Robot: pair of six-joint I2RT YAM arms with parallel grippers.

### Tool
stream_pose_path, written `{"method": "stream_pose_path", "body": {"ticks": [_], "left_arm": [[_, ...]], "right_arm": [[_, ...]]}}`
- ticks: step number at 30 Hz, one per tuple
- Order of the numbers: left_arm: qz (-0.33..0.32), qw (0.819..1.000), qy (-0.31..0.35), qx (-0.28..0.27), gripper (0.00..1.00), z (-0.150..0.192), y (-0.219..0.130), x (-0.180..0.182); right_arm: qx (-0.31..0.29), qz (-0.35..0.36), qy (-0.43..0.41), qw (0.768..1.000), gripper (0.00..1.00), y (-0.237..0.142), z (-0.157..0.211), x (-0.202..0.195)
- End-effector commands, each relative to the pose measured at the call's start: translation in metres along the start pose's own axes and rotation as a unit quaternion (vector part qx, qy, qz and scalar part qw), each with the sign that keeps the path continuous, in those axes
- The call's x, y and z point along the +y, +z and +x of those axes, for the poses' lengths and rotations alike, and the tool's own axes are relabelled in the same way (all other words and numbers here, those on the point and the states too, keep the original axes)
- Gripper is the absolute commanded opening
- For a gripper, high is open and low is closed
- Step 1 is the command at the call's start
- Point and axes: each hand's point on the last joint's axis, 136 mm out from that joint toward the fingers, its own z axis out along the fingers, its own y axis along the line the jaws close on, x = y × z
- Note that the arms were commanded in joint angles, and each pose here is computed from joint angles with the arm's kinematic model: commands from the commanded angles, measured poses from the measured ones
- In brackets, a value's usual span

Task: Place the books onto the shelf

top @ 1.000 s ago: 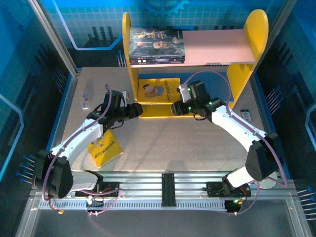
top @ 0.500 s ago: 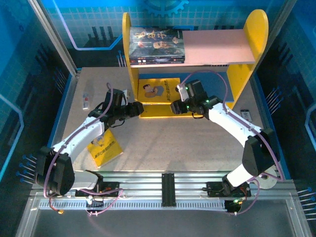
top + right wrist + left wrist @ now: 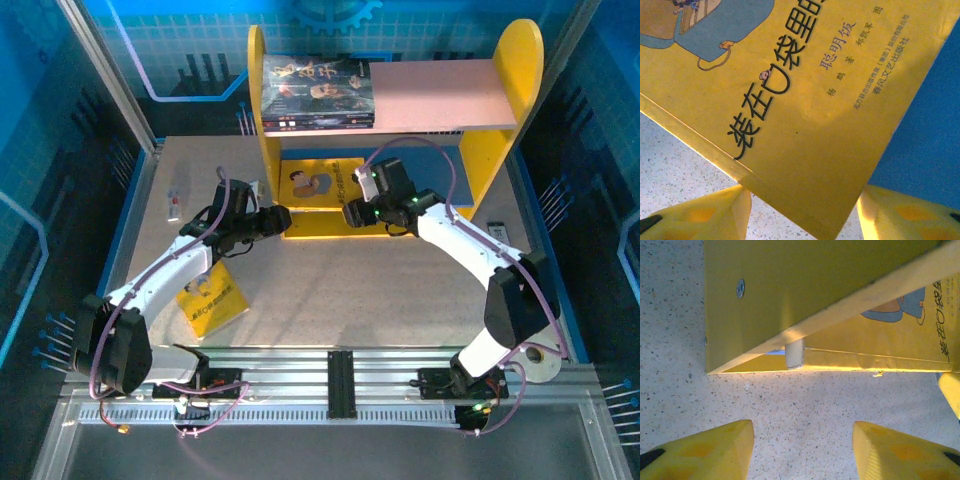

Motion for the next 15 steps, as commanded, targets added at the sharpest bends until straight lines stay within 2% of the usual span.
{"method": "stream_pose_path", "body": {"ticks": [1, 15], "left_arm": [[0.014, 1.0, 0.017, -0.011, 0.55, -0.013, -0.0028, -0.0097], [0.013, 1.0, 0.02, -0.011, 0.55, -0.014, -0.0041, -0.0103]], "right_arm": [[-0.007, 0.002, -0.013, 1.0, 0.59, -0.0009, -0.0114, 0.0047], [-0.008, 0.002, -0.015, 1.0, 0.54, 0.0026, -0.0173, 0.0049]]}}
